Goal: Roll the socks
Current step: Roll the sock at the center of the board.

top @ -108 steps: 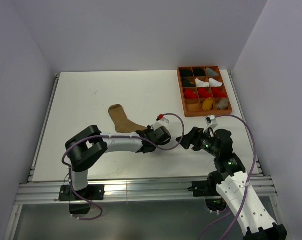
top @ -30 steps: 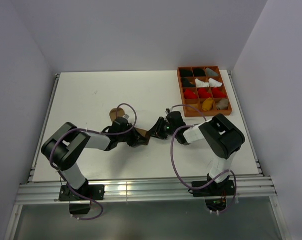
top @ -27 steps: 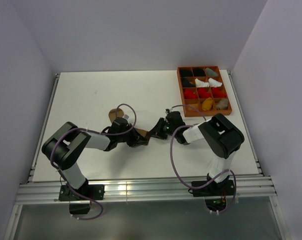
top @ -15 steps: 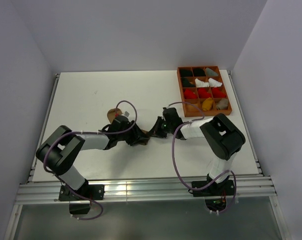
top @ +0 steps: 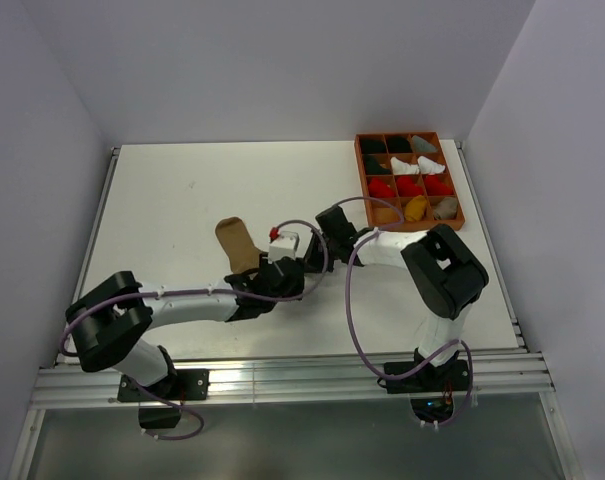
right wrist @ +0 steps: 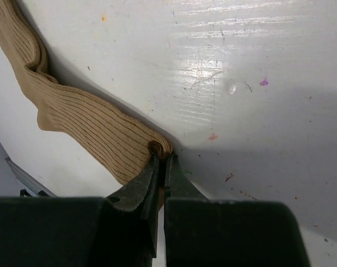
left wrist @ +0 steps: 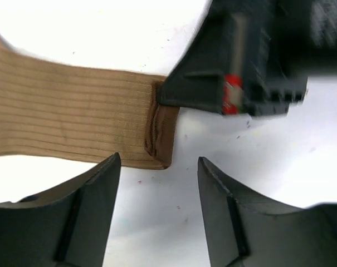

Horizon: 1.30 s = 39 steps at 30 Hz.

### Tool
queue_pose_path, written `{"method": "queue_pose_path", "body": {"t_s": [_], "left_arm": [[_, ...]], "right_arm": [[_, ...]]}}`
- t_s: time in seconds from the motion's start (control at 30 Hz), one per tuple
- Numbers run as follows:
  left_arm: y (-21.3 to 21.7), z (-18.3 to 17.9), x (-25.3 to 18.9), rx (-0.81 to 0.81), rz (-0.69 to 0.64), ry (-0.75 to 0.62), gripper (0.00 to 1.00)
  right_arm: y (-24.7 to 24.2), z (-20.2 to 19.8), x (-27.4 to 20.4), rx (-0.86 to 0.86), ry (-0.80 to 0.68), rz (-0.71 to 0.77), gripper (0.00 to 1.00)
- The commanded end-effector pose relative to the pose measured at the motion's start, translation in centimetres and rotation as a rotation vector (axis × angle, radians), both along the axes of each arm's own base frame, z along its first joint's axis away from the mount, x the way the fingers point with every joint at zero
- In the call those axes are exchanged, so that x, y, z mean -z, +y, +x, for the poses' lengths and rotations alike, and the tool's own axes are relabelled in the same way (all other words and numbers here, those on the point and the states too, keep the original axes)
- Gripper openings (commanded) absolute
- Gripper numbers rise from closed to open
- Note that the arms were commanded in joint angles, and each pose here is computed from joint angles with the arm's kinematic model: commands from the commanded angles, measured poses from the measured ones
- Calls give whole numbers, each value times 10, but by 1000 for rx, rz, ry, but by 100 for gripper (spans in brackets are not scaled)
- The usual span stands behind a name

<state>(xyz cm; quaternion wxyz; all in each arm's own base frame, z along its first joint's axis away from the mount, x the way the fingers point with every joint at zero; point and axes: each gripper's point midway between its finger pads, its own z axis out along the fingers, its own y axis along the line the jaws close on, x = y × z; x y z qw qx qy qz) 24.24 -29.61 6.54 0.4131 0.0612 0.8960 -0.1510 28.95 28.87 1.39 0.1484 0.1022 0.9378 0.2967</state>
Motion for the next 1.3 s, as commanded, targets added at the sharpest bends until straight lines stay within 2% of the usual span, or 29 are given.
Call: {"method": "queue_pose_path", "body": {"t_s": [0.0, 0.17, 0.43, 0.63, 0.87, 1.03, 1.17, 1.27], "left_arm": [[1, 14, -18, 19, 187, -213, 61], [-24, 10, -20, 105, 273, -303, 57], [-36, 11, -4, 170, 355, -306, 54], [-32, 14, 18, 172, 443, -288, 50], [-33, 14, 32, 177, 484, -260, 45], [-23, 11, 46, 156, 542, -216, 36], [-13, 9, 56, 126, 582, -186, 24], [-2, 9, 63, 92, 633, -168, 21]], "right_arm": [[-20, -17, 23, -7, 78, -140, 0], [-21, -19, 23, -13, 93, -146, 0], [-20, -20, 24, -19, 102, -144, 0], [-17, -21, 26, -21, 115, -132, 0], [-17, -22, 28, -23, 117, -133, 0], [-17, -24, 29, -25, 122, -126, 0], [-15, -23, 28, -29, 119, -119, 0], [-14, -23, 27, -31, 116, -114, 0]]}}
